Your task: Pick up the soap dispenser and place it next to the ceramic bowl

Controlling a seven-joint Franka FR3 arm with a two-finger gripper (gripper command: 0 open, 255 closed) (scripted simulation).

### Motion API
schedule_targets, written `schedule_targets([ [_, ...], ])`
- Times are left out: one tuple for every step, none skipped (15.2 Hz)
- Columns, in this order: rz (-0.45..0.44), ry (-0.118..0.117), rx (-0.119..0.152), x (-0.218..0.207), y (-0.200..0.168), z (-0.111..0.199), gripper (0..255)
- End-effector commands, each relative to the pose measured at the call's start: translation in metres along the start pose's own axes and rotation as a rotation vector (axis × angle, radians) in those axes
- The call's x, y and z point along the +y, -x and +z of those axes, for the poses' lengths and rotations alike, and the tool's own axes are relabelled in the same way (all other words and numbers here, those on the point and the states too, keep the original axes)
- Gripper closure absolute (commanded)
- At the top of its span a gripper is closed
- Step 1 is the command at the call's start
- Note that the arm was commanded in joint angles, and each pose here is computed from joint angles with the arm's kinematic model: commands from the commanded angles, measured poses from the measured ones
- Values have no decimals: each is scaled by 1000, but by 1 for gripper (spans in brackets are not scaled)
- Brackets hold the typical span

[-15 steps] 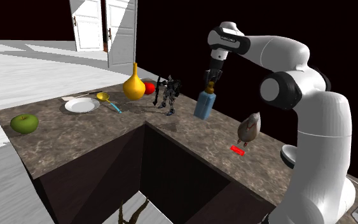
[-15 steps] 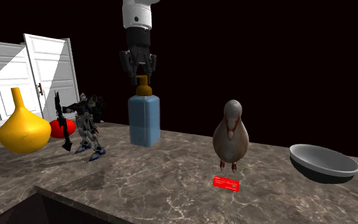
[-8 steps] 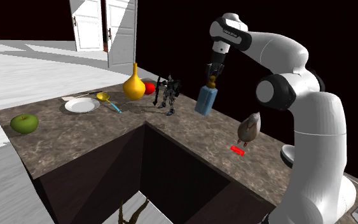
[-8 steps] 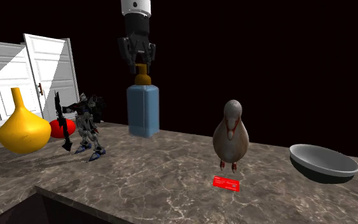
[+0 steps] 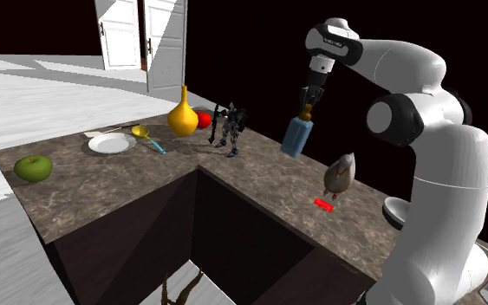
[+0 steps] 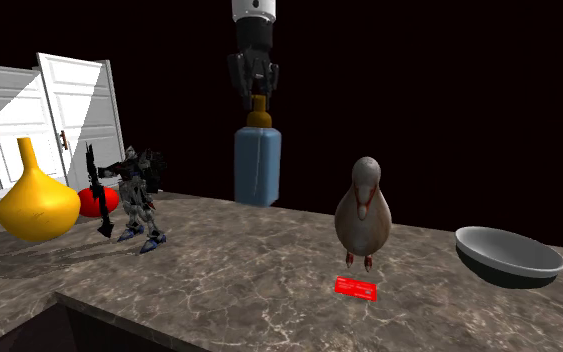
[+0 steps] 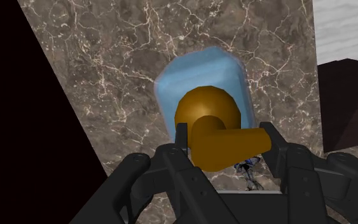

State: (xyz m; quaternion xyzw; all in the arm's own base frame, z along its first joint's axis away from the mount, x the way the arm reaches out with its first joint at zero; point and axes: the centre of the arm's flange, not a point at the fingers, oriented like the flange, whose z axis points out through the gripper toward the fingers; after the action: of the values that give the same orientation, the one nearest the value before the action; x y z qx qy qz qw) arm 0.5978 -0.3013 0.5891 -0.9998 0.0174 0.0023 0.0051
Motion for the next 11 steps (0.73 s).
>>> schedule_targets([
  [-1, -1, 1, 18, 20, 2, 255],
  [-1, -1, 1, 28, 29, 2, 255],
  [-1, -1, 1, 38, 38, 1, 255],
  [-1, -1, 1, 48, 46, 1, 255],
  [-1, -1, 1, 57, 55, 1, 255],
  [-1, -1, 1, 67, 64, 1, 255],
  [-1, -1, 1, 77, 73, 1, 255],
  [-1, -1, 1, 87, 82, 1, 255],
  [-1, -1, 1, 97, 90, 1, 255],
  [-1, -1, 1, 107, 99, 1, 255],
  [-1, -1, 1, 117, 108, 1, 255],
])
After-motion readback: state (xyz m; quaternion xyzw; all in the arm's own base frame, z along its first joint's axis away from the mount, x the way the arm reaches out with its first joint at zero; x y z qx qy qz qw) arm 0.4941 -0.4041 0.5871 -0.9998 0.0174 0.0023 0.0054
